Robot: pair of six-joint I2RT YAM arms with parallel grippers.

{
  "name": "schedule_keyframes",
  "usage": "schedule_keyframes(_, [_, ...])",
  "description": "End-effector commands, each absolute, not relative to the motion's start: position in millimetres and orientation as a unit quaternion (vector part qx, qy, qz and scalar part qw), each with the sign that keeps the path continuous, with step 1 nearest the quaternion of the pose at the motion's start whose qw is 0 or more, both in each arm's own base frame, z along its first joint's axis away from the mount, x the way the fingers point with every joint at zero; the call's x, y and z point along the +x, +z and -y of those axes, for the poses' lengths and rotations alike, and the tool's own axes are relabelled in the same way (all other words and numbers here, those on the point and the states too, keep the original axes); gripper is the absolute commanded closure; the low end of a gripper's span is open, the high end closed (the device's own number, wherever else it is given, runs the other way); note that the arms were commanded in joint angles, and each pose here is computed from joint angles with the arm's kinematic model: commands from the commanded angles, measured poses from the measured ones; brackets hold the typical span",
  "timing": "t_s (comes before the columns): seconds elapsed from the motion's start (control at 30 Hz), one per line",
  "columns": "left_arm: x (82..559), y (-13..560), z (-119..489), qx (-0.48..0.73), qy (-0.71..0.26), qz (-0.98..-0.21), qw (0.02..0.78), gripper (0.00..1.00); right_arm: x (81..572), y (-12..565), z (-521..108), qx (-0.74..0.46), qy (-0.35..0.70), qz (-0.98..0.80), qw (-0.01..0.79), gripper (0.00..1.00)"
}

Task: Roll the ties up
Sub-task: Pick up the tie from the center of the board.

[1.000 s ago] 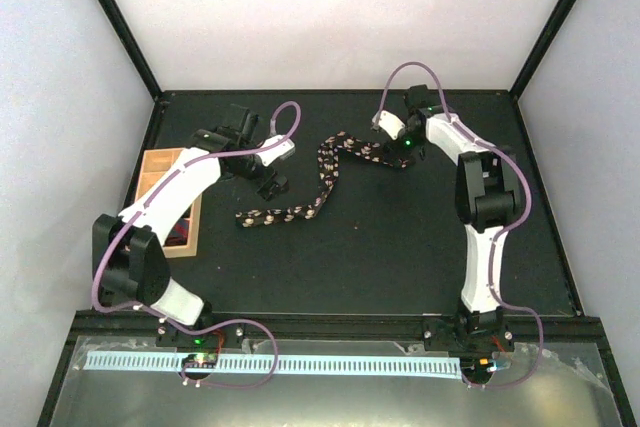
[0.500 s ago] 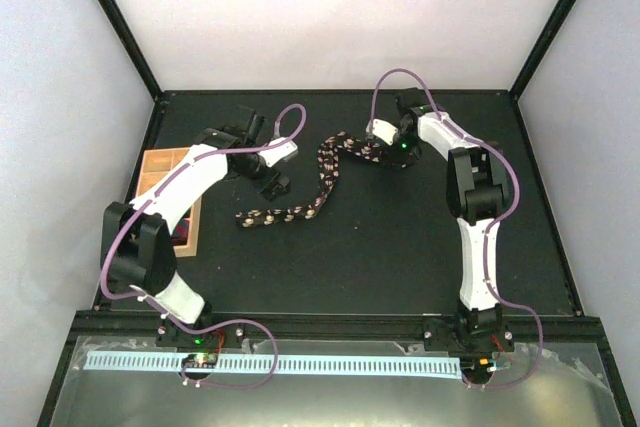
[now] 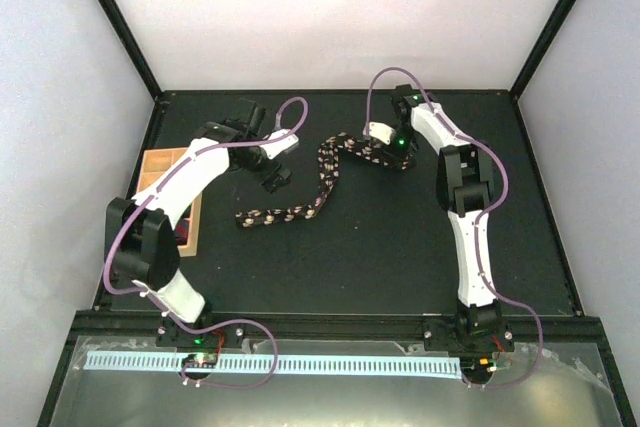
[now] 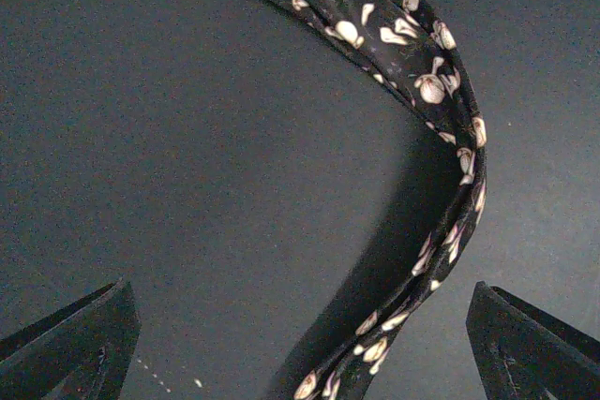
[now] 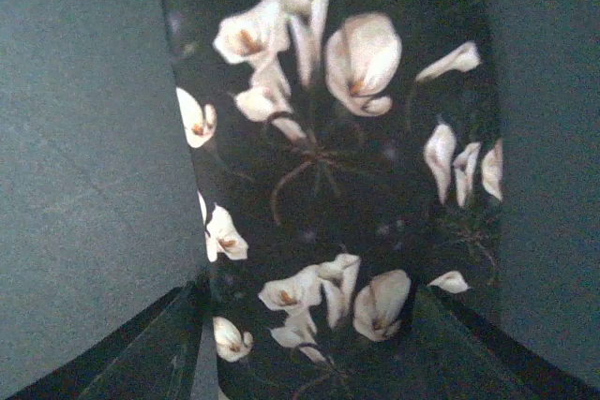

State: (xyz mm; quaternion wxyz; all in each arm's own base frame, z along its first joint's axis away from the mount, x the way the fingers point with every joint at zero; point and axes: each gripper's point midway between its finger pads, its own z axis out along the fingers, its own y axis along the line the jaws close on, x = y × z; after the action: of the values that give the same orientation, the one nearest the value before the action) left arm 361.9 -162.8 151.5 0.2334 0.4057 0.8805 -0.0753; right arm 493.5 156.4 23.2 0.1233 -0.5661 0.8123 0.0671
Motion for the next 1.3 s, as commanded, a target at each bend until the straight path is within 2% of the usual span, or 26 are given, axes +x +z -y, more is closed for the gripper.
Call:
schedule_keyframes(0.0, [375.0, 166.9, 164.5, 0.416, -0.059, -0.87, 0.256, 0.02, 459.1, 14.1, -146.9, -0.578, 0.086, -0.81, 0.051, 0.38])
schedule_keyframes(0.07, [374.9, 166.2, 165.0, 0.417, -0.061, -0.87, 0.256, 0.02, 453.9, 13.6, -144.2, -0.579, 0.082, -0.81, 0.044, 0.46])
schedule_keyframes(0.1, [374.3, 165.9, 165.3, 0.418, -0.062, -0.87, 0.255, 0.02, 449.6, 13.2, -142.3, -0.578, 0.083, -0.811, 0.034, 0.55])
schedule_keyframes(0.17, [373.6, 165.6, 165.3, 0.42, -0.062, -0.869, 0.254, 0.02, 434.2, 12.8, -137.7, -0.579, 0.095, -0.81, 0.005, 0.83])
schedule_keyframes(0.2, [373.5, 165.8, 165.2, 0.42, -0.061, -0.869, 0.255, 0.03, 425.4, 12.6, -135.0, -0.576, 0.102, -0.811, -0.009, 0.93])
schedule_keyframes(0.23, [373.6, 166.5, 165.0, 0.421, -0.06, -0.868, 0.257, 0.03, 416.7, 14.6, -131.8, -0.571, 0.11, -0.813, -0.018, 0.97])
schedule_keyframes(0.5, [353.3, 149.9, 164.5, 0.486, -0.029, -0.831, 0.27, 0.04, 307.7, 85.9, -114.6, -0.49, 0.254, -0.831, -0.067, 0.98])
schedule_keyframes(0.67, [347.0, 134.8, 166.7, 0.516, -0.018, -0.811, 0.276, 0.04, 259.5, 131.9, -93.5, -0.505, 0.222, -0.834, -0.023, 0.98])
schedule_keyframes(0.8, [340.1, 115.2, 167.9, 0.565, -0.011, -0.778, 0.275, 0.06, 260.7, 146.7, -62.5, -0.449, 0.2, -0.871, 0.007, 0.98])
schedule_keyframes(1.0, [328.3, 80.9, 172.2, 0.631, -0.015, -0.74, 0.233, 0.15, 297.8, 149.3, 0.2, -0.294, 0.198, -0.934, 0.03, 0.98])
schedule_keyframes(1.1, [333.4, 65.0, 167.6, 0.638, 0.004, -0.741, 0.207, 0.24, 300.3, 140.4, 14.6, -0.274, 0.198, -0.941, 0.018, 0.98])
schedule_keyframes(1.2, [339.8, 49.6, 154.5, 0.642, 0.035, -0.745, 0.177, 0.38, 293.4, 129.0, 25.2, -0.265, 0.194, -0.944, -0.005, 0.98])
schedule_keyframes(1.27, [342.1, 44.0, 145.4, 0.639, 0.044, -0.751, 0.161, 0.43, 287.7, 122.4, 31.4, -0.263, 0.191, -0.945, -0.019, 0.98])
